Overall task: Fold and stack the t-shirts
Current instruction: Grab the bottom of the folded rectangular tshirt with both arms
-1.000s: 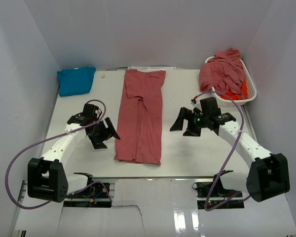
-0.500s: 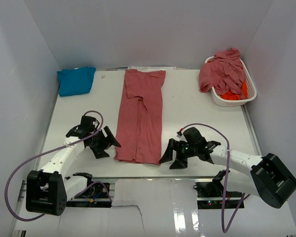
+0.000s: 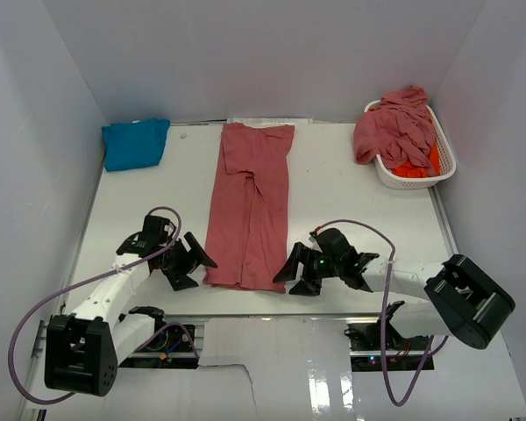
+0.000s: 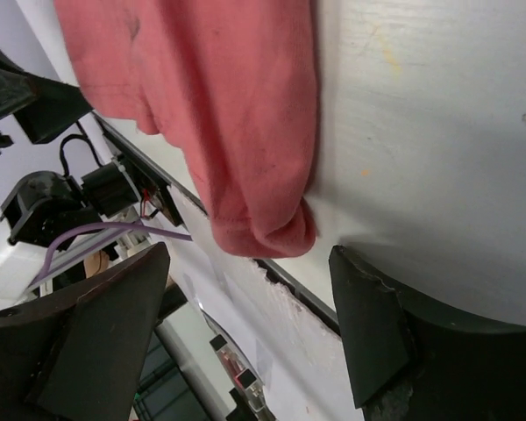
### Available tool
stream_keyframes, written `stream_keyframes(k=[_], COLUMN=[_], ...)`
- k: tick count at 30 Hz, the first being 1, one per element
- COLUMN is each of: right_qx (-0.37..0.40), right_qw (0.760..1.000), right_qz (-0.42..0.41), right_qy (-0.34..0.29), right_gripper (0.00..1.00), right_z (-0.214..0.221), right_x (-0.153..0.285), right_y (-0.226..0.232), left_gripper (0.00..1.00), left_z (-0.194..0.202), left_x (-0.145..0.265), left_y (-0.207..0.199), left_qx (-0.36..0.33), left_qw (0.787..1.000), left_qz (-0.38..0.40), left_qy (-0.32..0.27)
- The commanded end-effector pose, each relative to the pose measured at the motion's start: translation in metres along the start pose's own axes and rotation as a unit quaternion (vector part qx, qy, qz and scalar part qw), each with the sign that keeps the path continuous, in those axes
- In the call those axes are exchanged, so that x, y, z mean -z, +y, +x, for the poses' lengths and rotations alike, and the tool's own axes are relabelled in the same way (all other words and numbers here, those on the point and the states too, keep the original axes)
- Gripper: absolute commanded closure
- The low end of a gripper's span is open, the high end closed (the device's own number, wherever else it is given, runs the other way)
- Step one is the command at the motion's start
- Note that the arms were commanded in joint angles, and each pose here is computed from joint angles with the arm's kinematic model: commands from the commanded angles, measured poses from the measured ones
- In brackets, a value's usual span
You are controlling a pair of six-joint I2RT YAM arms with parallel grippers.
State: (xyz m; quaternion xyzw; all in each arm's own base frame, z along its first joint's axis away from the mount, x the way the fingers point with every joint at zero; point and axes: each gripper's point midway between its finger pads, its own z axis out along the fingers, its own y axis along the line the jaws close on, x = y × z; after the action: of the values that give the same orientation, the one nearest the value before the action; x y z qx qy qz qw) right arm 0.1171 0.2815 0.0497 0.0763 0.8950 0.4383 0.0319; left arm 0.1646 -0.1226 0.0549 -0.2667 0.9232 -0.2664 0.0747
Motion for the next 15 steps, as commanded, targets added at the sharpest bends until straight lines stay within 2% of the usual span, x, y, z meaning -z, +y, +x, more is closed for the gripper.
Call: stream_keyframes(k=[1,5,10,15], right_qx=[0.002,0.001,0.002,0.001], right_qw=[1.0,1.0,0.999,0.999], right_qz=[-0.008,0.009,0.024,0.033], right_qy=[-0.015,-0.016,-0.027,-0.039], right_gripper=[0.21,0.26,0.51,0.53], right_z=[-0.006,-0.0016,-0.0007,-0.0032], right_x=[-0.0085,-0.0139,-0.0165,-0.0142], right_y=[0.0095,0.008,0.0059,0.0029], left_gripper=[0.11,0.11,0.11,0.11], left_z=[-0.0011,-0.0044,-0.0069,-0.005], left_x=[0.005,0.007,0.0075,0.0063], left_y=[-0.009,-0.0127,-0.0134,-0.0099], left_qx=[0.002,0.002,0.001,0.001], left_qw=[1.0,1.0,1.0,1.0], left_qz=[0.018,0.016,0.012,0.008], left_qy=[-0.003,-0.003,-0.005,-0.003])
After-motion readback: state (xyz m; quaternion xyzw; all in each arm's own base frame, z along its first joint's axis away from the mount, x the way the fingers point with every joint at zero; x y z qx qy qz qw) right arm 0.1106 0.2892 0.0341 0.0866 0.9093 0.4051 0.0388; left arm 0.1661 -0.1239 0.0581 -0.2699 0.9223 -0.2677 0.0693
